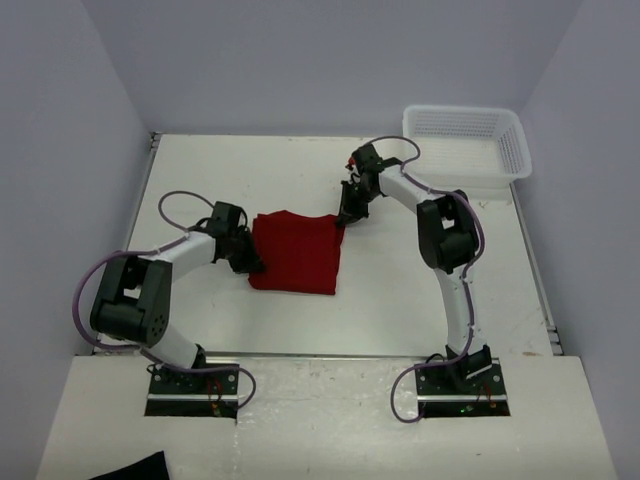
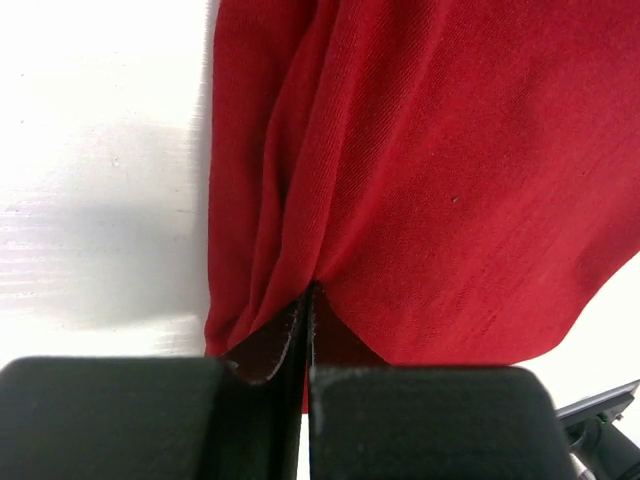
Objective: Fold and stack the t-shirts
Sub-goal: Smooth out wrinkles on the folded tshirt
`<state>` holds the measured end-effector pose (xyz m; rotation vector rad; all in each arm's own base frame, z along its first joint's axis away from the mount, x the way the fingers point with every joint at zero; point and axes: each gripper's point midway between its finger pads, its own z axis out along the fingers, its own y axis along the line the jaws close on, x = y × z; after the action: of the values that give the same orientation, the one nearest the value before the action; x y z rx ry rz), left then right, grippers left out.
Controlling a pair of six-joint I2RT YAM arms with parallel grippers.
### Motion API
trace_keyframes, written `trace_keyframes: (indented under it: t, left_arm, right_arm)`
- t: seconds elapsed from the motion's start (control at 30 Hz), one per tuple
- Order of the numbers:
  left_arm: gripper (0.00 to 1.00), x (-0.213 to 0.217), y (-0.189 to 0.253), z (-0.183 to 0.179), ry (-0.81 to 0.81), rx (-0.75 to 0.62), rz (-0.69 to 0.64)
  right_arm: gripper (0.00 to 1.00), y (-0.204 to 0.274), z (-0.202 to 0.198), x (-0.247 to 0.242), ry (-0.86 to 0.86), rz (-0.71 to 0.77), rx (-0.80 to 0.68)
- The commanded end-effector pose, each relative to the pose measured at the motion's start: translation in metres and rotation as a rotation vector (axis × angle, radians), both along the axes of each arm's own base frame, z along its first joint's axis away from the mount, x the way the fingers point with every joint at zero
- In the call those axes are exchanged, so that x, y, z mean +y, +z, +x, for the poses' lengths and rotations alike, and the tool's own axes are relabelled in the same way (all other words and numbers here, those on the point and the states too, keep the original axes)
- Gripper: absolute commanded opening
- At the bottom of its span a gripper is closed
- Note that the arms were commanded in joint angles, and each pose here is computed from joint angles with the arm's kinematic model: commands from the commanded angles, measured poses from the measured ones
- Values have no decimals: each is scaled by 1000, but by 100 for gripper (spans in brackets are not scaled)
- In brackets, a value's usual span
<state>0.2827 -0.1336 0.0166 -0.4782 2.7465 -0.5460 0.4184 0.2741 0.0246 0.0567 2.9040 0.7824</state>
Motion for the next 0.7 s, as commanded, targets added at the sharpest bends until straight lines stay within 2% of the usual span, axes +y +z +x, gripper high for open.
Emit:
trace_keyframes:
  t: [0.0,0.1,0.23,0.3,0.33,0.4,0.43,0.53,0.57,0.63,0.67]
  left_arm:
    - [0,7,-28,-24,2,111,64]
    - [0,4,-24,-21,-21,92,60]
    - [0,3,9,-8,-18,-20,67]
    - [15,7,28,2,-6,-90,105]
    - [31,14,45,11,15,-161,140]
    - [42,25,69,20,56,-217,191]
    - [52,35,82,26,88,-261,236]
    - [66,44,109,36,106,-314,283]
    - [68,42,120,42,104,-334,280]
    - [70,45,124,43,90,-320,304]
    - [70,43,130,46,89,-330,304]
  right_arm:
    - [0,8,2,4,6,31,25]
    - [0,9,7,2,1,37,18]
    - [0,28,9,4,31,68,-39]
    - [0,43,8,5,45,91,-88]
    - [0,64,8,5,56,111,-154]
    - [1,87,5,5,71,134,-221]
    - [6,109,1,4,89,159,-284]
    - [17,144,-15,1,127,193,-347]
    - [25,150,-19,-1,130,198,-355]
    - [35,155,-35,-4,149,208,-353]
    - [40,173,-43,-8,151,221,-394]
